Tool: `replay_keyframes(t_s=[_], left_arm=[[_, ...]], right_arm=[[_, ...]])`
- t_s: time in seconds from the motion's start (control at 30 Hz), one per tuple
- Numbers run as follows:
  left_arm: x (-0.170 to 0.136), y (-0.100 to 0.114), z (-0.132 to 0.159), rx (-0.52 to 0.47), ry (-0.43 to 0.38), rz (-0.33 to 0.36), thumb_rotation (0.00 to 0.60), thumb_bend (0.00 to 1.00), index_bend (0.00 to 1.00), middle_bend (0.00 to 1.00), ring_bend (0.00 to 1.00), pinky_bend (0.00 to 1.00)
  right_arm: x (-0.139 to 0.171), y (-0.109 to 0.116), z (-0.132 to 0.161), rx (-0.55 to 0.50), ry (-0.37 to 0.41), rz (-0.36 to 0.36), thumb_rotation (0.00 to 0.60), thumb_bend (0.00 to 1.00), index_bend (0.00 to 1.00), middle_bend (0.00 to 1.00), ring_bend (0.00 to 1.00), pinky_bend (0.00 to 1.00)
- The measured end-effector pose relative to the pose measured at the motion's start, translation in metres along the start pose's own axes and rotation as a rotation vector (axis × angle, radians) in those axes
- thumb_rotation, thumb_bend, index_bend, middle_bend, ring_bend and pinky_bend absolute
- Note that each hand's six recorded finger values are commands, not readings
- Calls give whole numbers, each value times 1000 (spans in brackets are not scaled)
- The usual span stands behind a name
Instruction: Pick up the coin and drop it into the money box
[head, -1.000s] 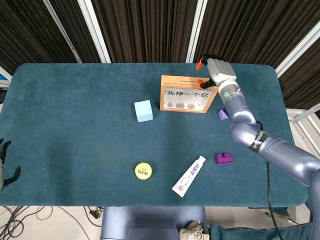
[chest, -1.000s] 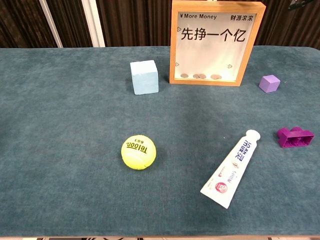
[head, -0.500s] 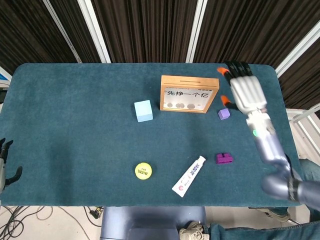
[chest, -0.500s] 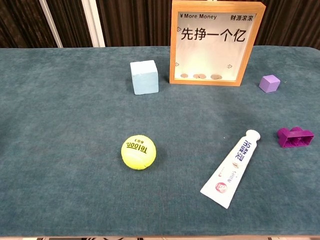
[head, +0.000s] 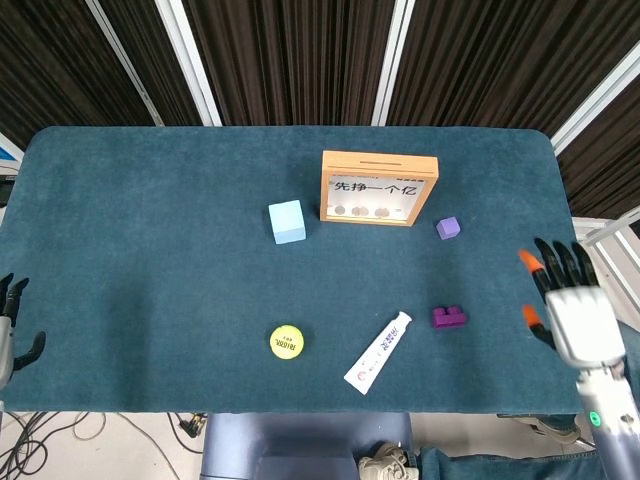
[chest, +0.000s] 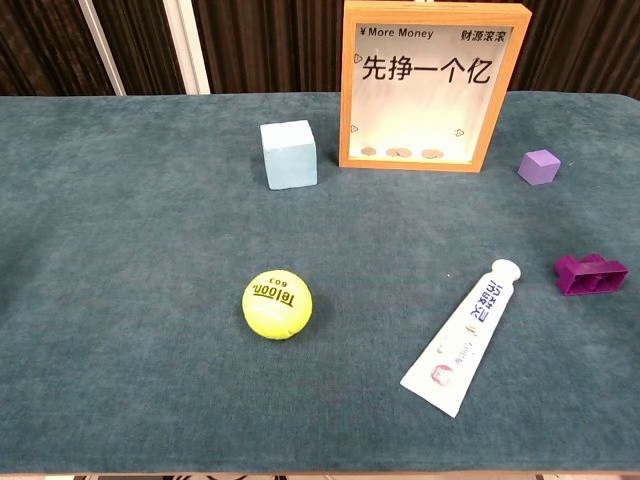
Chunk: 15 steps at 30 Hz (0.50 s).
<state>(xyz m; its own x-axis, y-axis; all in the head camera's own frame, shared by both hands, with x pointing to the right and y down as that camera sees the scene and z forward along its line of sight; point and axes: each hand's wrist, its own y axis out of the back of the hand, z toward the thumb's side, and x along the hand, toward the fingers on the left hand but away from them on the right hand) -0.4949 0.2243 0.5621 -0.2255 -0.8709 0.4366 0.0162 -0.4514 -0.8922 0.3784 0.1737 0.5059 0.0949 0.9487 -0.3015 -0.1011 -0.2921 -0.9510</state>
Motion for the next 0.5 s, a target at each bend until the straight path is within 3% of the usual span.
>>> replay_keyframes(t_s=[0.2, 0.5], left_arm=[[-1, 3, 7, 6, -47, 27, 600, 338, 103, 5, 0, 0], [-4, 8, 20, -6, -170, 83, 600, 338, 103, 4, 0, 0]], right_arm=[[39, -20, -16, 24, -72, 12, 600, 427, 144, 63, 0, 0], [49, -36, -40, 1, -126, -24, 600, 426, 143, 59, 0, 0]])
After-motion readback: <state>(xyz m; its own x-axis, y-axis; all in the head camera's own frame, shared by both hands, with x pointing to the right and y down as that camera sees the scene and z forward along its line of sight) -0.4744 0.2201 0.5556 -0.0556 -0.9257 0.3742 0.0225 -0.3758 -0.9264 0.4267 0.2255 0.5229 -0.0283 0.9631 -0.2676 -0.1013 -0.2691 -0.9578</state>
